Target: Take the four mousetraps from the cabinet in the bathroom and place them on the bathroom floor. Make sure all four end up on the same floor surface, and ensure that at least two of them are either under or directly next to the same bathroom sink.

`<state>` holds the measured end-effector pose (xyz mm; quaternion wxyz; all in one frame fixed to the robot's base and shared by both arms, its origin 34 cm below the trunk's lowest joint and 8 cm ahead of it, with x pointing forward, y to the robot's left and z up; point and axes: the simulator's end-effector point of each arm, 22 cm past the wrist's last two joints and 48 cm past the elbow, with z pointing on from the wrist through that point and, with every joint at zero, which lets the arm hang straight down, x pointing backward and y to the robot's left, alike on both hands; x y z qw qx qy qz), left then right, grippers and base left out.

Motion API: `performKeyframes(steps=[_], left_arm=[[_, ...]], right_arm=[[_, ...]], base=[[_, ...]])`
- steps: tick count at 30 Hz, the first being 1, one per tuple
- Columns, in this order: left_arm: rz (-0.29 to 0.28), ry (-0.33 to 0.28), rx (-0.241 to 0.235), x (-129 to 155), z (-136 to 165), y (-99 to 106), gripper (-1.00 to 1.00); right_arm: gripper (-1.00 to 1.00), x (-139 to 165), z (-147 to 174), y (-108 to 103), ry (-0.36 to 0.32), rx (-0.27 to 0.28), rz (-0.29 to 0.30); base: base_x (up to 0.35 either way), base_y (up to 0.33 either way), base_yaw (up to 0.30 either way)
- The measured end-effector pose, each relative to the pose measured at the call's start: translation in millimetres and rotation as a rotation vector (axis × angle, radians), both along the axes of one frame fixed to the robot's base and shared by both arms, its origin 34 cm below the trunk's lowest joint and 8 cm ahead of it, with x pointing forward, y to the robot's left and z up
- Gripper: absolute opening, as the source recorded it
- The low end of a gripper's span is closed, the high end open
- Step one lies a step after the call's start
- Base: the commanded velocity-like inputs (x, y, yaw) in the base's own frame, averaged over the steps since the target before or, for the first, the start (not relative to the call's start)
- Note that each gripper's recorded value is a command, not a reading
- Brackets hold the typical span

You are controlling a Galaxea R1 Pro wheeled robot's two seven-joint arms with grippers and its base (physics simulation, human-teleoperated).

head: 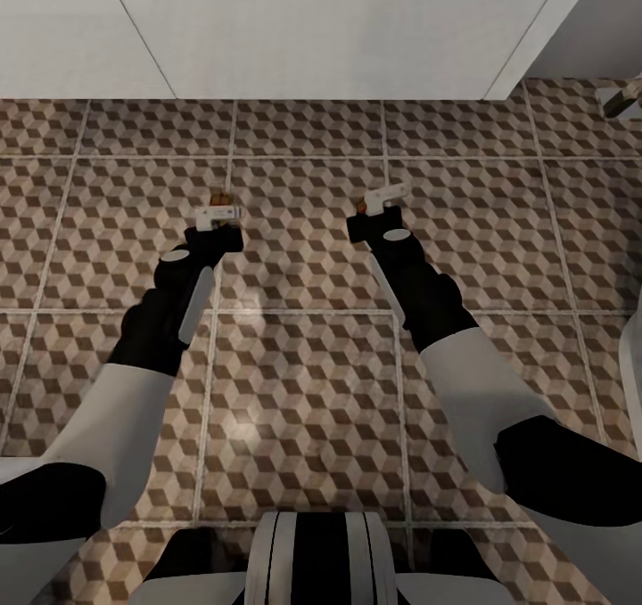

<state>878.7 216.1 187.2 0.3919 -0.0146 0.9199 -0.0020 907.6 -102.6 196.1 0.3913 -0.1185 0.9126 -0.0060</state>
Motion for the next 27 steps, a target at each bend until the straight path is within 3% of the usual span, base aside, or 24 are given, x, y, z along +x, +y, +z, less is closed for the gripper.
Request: performKeyframes(steps=[12,19,27], left_arm=[[-0.002,0.201,0.024,-47,-69,4,-1.00],[-0.006,0.251,0.017,-60,-84,-6,-1.00],[0.012,0.233,0.039,-43,-74,-3,-1.00]], right_arm=[[-1.00,-6,-5,0,0.051,-0.014,0.002],[-1.00,-6,-5,0,0.059,-0.017,0.003],[-1.00,-9,-8,-1,0.083,-0.023,0.004]], base=[[0.000,0.000,0.000],[0.000,0.000,0.000],[0.000,0.000,0.000]])
